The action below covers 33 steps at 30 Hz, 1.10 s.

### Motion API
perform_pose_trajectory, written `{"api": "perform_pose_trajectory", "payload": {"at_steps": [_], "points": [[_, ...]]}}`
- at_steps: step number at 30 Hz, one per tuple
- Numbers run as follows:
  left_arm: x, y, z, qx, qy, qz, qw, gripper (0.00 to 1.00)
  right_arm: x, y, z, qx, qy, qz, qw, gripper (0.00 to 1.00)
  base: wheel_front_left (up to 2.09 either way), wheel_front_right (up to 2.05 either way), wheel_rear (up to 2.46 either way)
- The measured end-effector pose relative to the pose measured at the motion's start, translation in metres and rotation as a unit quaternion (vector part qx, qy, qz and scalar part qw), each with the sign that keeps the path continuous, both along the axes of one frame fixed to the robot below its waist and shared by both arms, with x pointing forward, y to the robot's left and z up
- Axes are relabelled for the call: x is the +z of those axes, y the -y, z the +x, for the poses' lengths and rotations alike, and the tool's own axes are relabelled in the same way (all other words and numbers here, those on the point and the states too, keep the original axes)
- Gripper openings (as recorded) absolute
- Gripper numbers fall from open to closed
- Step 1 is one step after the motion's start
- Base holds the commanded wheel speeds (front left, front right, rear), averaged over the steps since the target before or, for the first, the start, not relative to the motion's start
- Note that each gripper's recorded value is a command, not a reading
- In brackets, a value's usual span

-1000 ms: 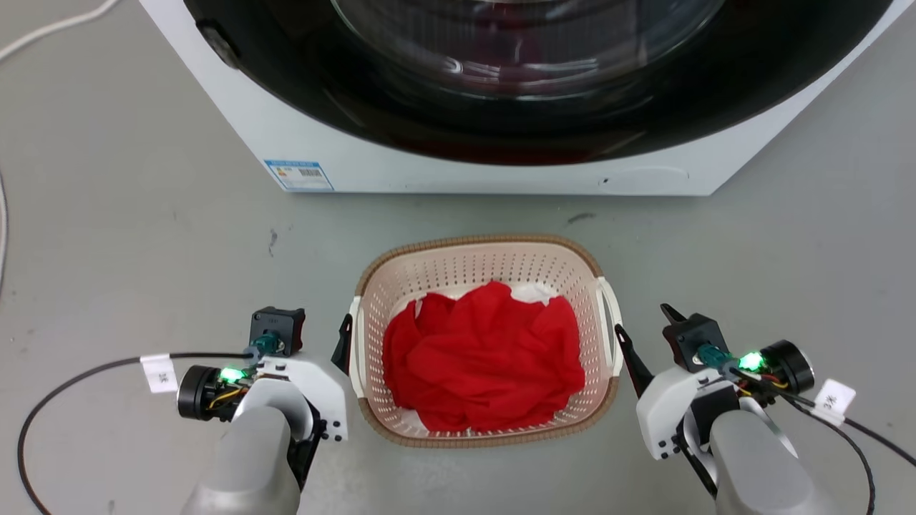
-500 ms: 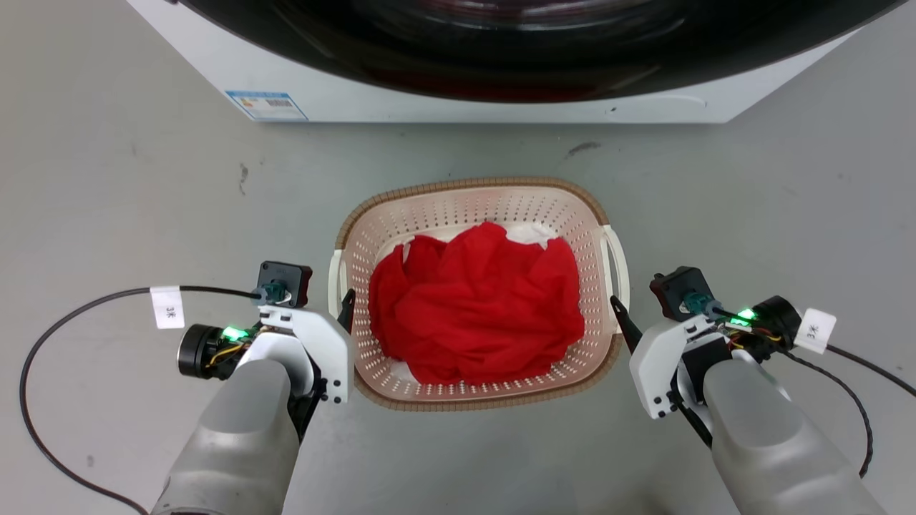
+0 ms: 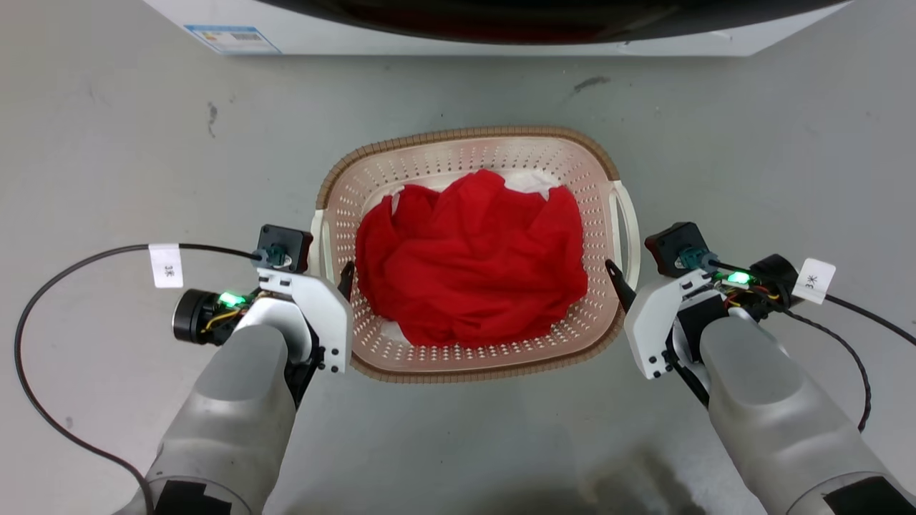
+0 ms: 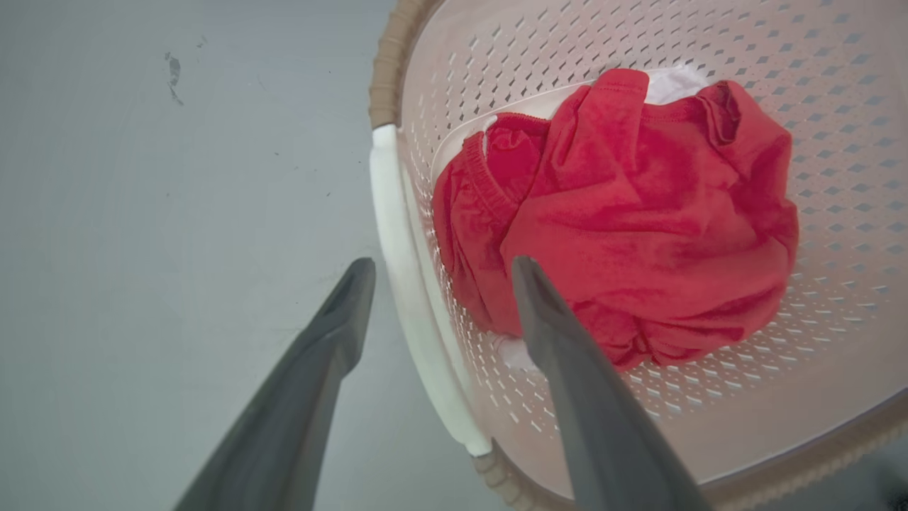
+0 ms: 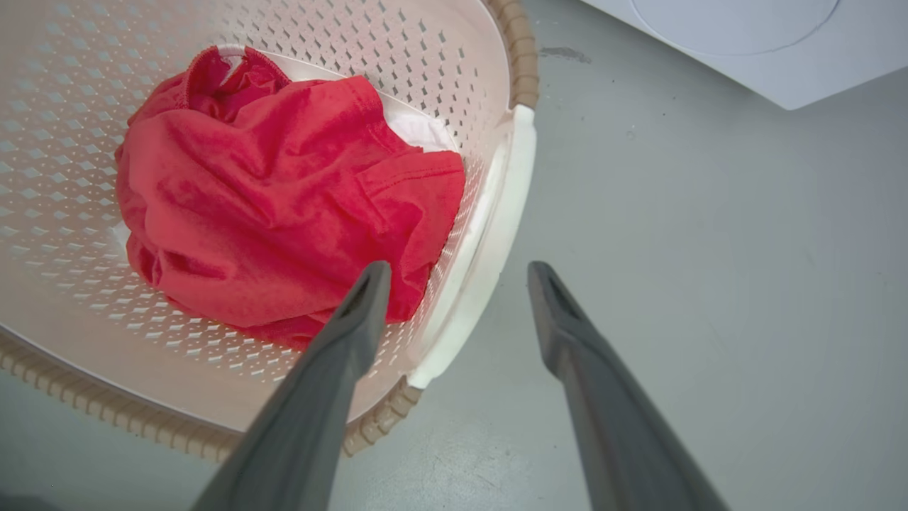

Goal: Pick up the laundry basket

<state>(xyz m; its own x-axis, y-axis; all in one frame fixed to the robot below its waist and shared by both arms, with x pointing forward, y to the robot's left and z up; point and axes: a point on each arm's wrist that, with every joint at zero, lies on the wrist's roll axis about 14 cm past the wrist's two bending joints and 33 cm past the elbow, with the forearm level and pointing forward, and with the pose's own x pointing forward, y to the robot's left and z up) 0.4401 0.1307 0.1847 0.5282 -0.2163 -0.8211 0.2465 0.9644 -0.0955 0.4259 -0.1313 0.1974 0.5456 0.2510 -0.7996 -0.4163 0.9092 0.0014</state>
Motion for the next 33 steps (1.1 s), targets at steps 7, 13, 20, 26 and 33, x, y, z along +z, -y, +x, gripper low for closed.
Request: {"api": "perform_pose_trajectory", "payload": {"at_steps": [7,13,20,26,33], "points": [[-0.017,0.001,0.003,-0.009,-0.014,0.001,1.000,1.00,-0.018,-0.002,0.002,0.003,-0.023,-0.001,1.000,1.00,0.00,0.00,0.00],[-0.031,0.003,0.005,-0.018,-0.025,0.003,1.000,1.00,-0.034,-0.003,0.001,0.006,-0.042,-0.003,0.999,1.00,0.00,0.00,0.00],[-0.045,0.004,0.001,-0.028,-0.044,0.007,0.999,1.00,-0.047,-0.004,-0.001,0.007,-0.058,-0.003,0.998,1.00,0.00,0.00,0.00],[-0.054,0.004,-0.001,-0.032,-0.056,0.008,0.998,1.00,-0.056,-0.004,-0.005,0.002,-0.069,-0.001,0.998,1.00,0.00,0.00,0.00],[-0.063,0.003,-0.009,-0.034,-0.076,0.011,0.996,1.00,-0.064,-0.004,-0.009,0.001,-0.084,-0.001,0.997,0.57,0.00,0.00,0.00]]}}
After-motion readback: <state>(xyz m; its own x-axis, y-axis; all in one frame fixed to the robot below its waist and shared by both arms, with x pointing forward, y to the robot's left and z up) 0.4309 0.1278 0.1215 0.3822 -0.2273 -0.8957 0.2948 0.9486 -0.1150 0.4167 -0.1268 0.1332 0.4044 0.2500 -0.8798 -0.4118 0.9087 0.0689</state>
